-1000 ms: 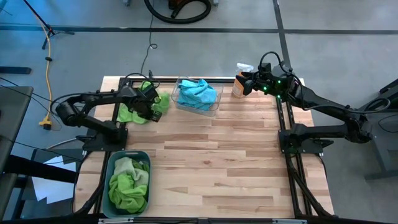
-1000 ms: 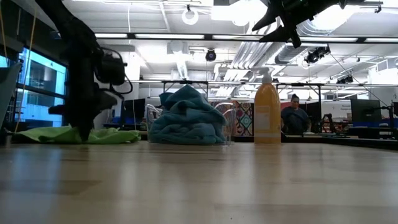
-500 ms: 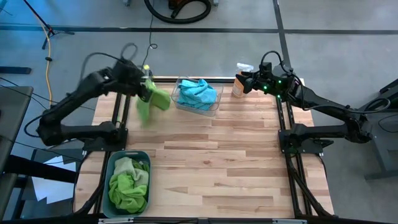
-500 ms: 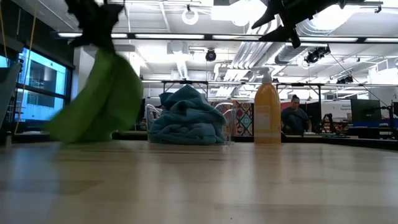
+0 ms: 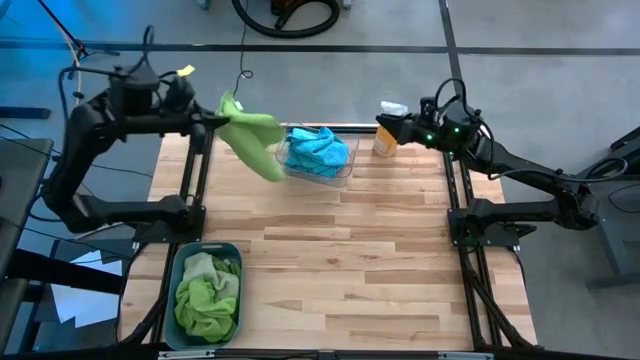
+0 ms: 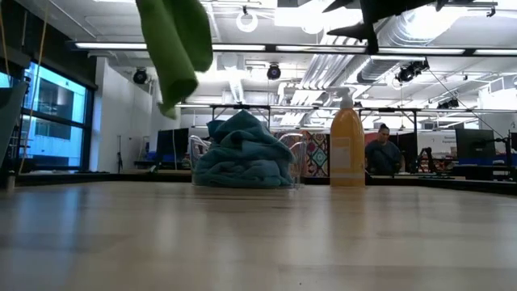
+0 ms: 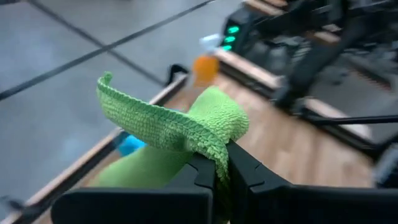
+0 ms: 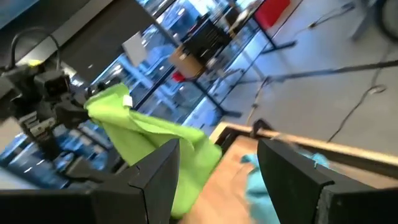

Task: Sort microfiber towel by color & place in baskets
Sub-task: Put the green microfiber towel into the blue bin

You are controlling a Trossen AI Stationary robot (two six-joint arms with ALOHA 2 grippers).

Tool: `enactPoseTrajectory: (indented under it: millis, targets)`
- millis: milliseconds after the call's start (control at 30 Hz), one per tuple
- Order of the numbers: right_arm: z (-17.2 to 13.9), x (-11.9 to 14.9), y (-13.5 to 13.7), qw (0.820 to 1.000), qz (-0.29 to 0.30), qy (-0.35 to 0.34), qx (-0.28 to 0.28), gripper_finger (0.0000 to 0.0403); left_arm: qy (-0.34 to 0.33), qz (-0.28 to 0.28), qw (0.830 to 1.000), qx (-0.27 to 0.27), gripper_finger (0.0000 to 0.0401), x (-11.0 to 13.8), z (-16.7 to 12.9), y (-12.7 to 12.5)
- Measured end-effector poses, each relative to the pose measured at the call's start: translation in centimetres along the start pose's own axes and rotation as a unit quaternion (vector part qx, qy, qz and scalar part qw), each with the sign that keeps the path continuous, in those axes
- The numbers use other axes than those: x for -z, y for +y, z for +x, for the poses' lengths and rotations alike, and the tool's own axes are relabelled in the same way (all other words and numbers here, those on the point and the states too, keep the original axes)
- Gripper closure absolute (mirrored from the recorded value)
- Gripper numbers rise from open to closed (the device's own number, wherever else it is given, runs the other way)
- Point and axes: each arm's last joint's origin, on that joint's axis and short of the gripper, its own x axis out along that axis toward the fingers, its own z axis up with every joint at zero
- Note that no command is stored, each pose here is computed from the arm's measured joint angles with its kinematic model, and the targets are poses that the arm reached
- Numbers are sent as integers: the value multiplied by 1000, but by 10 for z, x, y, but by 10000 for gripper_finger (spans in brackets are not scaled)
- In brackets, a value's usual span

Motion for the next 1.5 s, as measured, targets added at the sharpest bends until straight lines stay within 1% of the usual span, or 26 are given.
enactPoseTrajectory:
  millis: [100, 200, 267, 367, 467, 567, 633, 733, 800, 867, 967, 1100, 1167, 1300, 1333, 1500]
  targets:
    - [0, 2, 1, 1000, 4, 23, -20, 187, -7, -7, 999, 51, 401, -3, -11, -11]
    - [0, 6, 4, 999, -3, 37, -27, 187, 1, -24, 995, 102, 401, -4, -19, -24]
    - [0, 9, 6, 998, -11, 45, -31, 187, 8, -36, 990, 136, 401, -3, -23, -32]
    - [0, 15, 8, 997, -19, 68, -34, 187, 16, -49, 979, 197, 401, -3, -27, -46]
    - [-1, 21, 9, 995, -18, 95, -37, 187, 28, -59, 963, 260, 401, -3, -27, -63]
    - [-2, 27, 12, 990, -28, 126, -51, 187, 26, -64, 946, 318, 401, -7, -24, -82]
    - [-2, 31, 16, 988, -32, 140, -62, 187, 17, -64, 931, 359, 401, -12, -21, -97]
    - [-3, 36, 21, 985, -33, 150, -77, 187, 23, -43, 910, 411, 401, -11, -15, -121]
    - [-4, 40, 26, 983, -32, 158, -87, 187, 50, -29, 900, 431, 401, -6, -11, -135]
    - [-5, 44, 30, 981, -21, 167, -95, 187, 92, -19, 889, 448, 401, 3, -8, -147]
    - [-7, 50, 36, 978, -11, 181, -106, 187, 173, -21, 862, 476, 401, 18, -10, -162]
    - [-10, 56, 43, 981, -5, 171, -93, 187, 256, -26, 833, 491, 401, 36, -26, -173]
    - [-10, 59, 46, 984, -5, 159, -80, 187, 288, -27, 829, 479, 401, 45, -35, -175]
    - [-12, 62, 49, 989, -8, 137, -57, 187, 350, -11, 838, 419, 401, 65, -46, -171]
    - [-12, 62, 50, 990, -4, 133, -53, 187, 371, -3, 838, 400, 401, 70, -48, -168]
    - [-14, 66, 53, 991, 8, 126, -44, 187, 473, 25, 827, 303, 401, 95, -52, -157]
